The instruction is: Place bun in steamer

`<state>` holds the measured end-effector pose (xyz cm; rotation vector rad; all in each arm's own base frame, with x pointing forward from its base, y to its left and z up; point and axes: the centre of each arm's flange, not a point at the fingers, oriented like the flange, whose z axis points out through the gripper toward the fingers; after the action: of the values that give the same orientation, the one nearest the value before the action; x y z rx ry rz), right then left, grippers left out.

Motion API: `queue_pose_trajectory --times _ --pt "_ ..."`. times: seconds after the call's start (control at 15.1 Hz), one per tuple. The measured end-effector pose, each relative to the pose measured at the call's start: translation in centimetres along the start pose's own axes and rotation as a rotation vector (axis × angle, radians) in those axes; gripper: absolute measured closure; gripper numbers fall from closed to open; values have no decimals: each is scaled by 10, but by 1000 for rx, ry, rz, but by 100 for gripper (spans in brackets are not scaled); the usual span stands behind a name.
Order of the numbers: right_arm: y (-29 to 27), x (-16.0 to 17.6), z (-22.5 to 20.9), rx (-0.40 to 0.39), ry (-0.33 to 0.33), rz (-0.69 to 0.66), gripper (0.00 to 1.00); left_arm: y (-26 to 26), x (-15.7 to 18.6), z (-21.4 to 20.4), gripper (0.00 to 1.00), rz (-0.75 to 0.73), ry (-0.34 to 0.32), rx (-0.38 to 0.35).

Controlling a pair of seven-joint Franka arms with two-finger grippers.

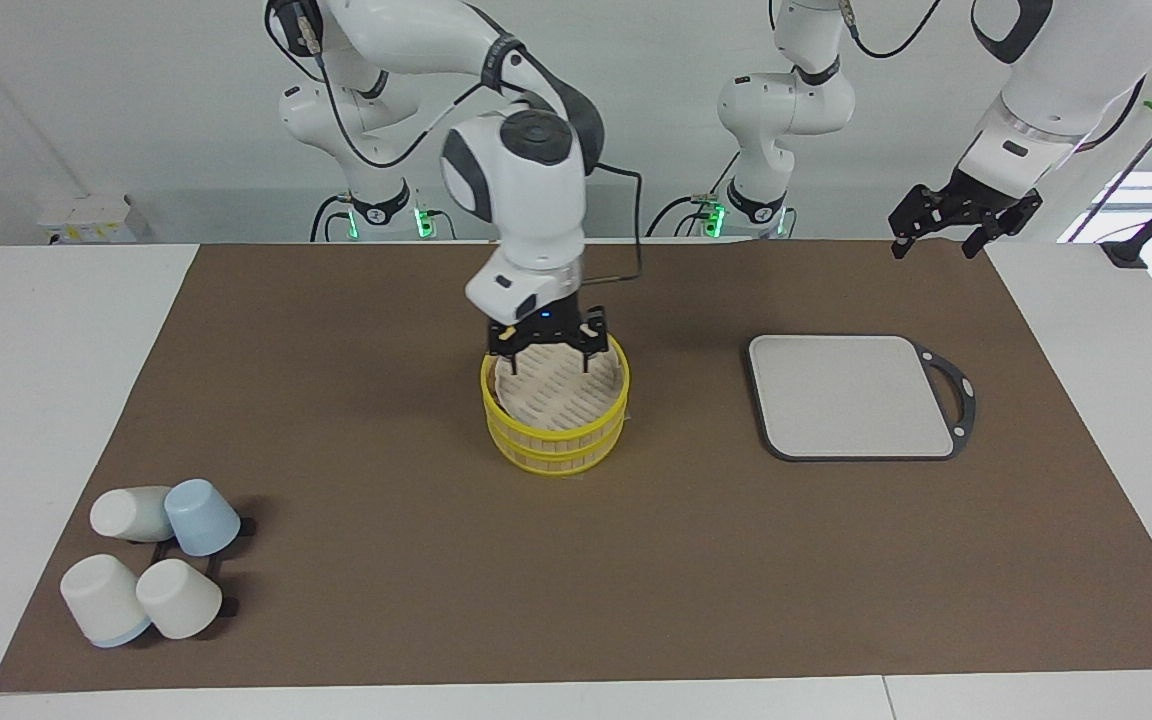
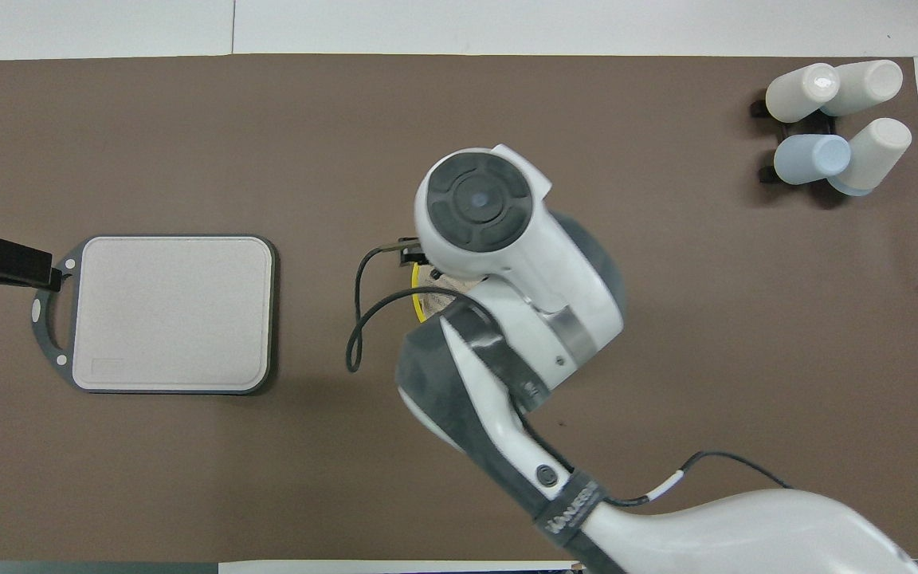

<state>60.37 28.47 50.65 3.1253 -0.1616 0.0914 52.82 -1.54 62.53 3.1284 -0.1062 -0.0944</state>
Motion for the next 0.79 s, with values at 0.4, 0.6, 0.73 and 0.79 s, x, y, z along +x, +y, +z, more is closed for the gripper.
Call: queue_pose_trajectory --times 0.4,0.6,0.73,0.79 --pt "175 -24 -86 -90 -172 7 0 0 1 0 0 2 9 0" --pt "194 -57 -100 -70 -123 -34 0 -1 2 -1 0 1 11 0" --pt "236 -51 -93 -24 -124 -39 0 -1 2 -1 0 1 12 0" --pt "262 -45 -88 -10 -126 -30 0 -1 2 -1 0 1 12 0"
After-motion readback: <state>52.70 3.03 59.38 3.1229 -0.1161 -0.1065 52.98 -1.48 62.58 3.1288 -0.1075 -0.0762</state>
